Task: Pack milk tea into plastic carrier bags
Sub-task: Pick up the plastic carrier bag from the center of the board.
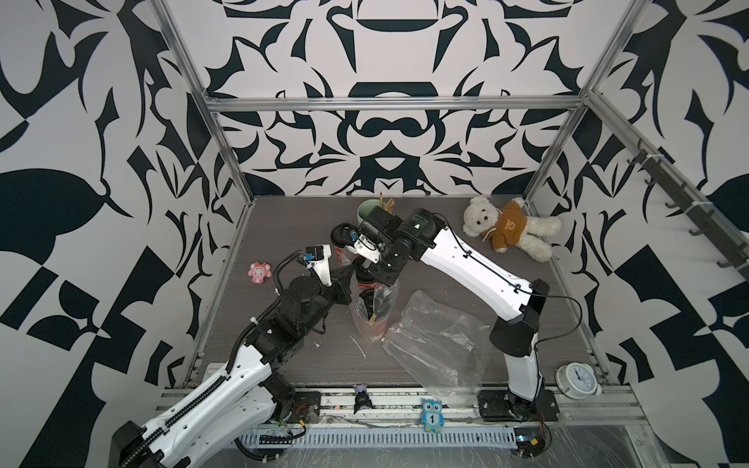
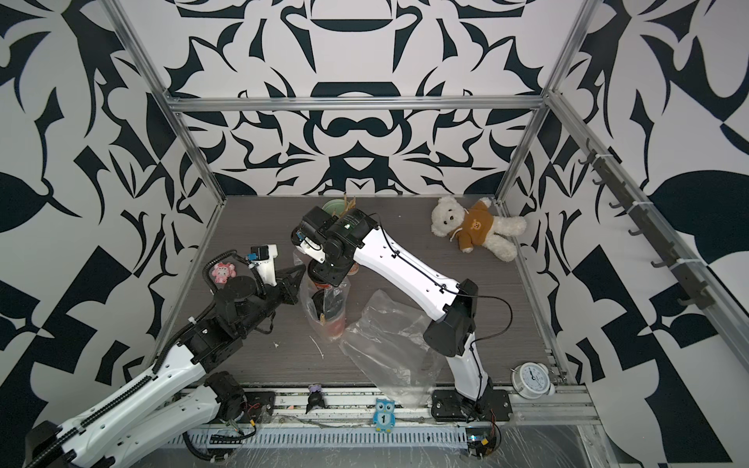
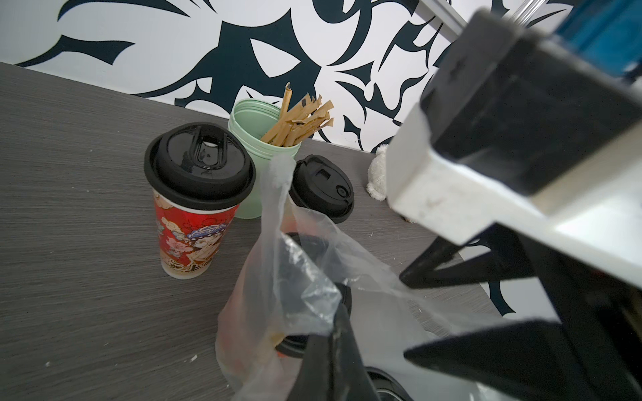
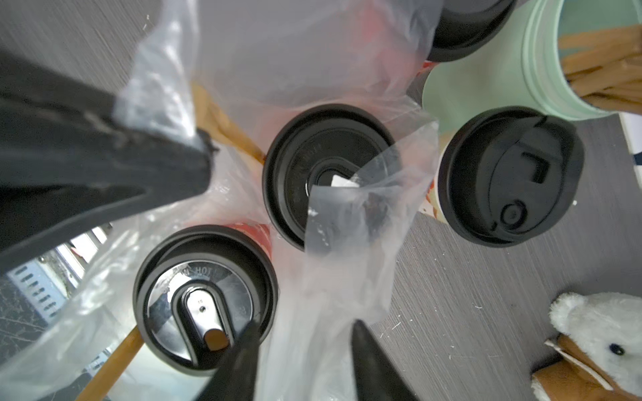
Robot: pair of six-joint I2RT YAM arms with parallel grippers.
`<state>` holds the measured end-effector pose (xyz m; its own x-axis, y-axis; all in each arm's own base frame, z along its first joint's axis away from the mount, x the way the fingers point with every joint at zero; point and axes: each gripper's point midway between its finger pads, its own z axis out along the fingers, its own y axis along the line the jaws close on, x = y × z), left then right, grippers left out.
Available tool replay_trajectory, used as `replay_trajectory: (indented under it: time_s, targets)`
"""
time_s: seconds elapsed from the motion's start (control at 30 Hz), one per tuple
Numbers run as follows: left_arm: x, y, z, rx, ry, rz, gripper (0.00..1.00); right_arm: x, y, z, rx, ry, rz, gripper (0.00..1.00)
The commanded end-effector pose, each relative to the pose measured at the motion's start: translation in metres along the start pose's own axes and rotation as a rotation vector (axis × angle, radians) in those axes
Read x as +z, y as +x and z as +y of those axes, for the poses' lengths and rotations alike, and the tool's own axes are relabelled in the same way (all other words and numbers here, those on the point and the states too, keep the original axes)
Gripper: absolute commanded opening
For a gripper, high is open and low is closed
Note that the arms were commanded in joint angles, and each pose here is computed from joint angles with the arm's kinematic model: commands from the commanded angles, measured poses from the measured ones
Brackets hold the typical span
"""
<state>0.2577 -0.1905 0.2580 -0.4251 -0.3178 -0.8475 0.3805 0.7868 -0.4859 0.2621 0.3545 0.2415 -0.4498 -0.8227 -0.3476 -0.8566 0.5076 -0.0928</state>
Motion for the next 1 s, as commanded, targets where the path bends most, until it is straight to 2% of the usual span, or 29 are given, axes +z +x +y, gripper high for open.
replay_trajectory:
  time_s: [0.0, 0.2, 0.67, 0.97]
  targets:
    - [-0.002, -0.004, -0.002, -0.002, 0.017, -0.024, 0.00, -0.010, -0.003, -0.006, 0.003, 0.038, -0.023, 0.00]
    - [-0.003, -0.019, -0.013, 0.005, 0.043, -0.051, 0.00, -0.032, -0.017, -0.005, 0.015, 0.022, -0.110, 0.00]
    - [-0.008, -0.088, -0.077, 0.031, 0.192, -0.097, 0.00, -0.136, -0.045, 0.001, 0.086, -0.094, -0.463, 0.00]
    - [-0.007, -0.131, -0.116, 0.059, 0.311, -0.180, 0.00, -0.212, -0.043, -0.022, 0.121, -0.035, -0.708, 0.00]
